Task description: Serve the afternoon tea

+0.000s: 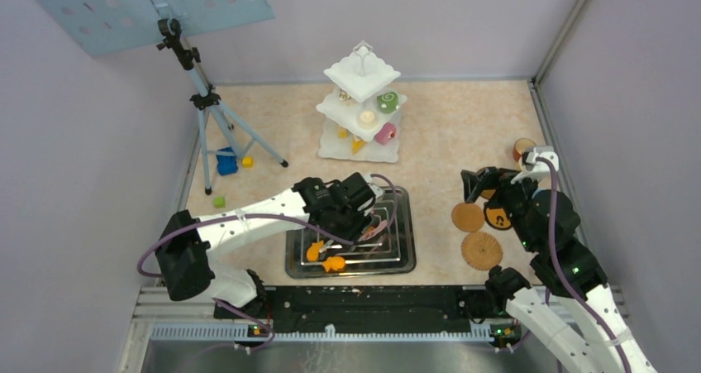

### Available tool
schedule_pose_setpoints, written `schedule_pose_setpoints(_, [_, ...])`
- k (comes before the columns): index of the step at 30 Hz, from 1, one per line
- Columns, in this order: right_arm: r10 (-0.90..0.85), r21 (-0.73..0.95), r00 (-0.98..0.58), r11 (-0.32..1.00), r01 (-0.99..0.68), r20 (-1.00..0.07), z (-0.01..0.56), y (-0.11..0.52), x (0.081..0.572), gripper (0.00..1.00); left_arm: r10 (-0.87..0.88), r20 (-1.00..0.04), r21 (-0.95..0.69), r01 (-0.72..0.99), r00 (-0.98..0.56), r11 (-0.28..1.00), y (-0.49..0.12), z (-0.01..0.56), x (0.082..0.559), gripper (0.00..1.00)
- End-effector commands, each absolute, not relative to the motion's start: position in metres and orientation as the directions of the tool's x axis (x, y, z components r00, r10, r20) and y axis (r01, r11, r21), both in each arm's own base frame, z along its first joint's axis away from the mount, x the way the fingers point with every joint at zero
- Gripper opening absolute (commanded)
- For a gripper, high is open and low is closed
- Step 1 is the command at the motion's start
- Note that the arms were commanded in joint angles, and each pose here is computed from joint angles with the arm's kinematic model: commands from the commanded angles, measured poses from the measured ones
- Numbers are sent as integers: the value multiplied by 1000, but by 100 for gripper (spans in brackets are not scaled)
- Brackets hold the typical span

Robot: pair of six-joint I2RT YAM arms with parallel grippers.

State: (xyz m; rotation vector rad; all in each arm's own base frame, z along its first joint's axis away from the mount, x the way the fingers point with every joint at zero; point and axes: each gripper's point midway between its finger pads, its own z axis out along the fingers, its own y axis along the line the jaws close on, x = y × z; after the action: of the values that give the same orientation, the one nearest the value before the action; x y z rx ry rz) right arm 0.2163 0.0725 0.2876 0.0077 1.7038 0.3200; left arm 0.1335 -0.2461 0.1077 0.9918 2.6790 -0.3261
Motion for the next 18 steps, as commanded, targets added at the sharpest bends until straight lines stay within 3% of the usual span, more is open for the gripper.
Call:
schedule_pose_setpoints(1, [210, 230, -123, 955, -185, -970, 298, 73, 216, 94, 596, -347, -79, 656, -724, 751, -242, 115, 140, 57])
schedule_pose_setpoints(18, [219, 238, -116, 952, -192, -969, 298, 72, 212, 94, 635, -281, -81, 677, -720, 732, -237, 103, 127, 60])
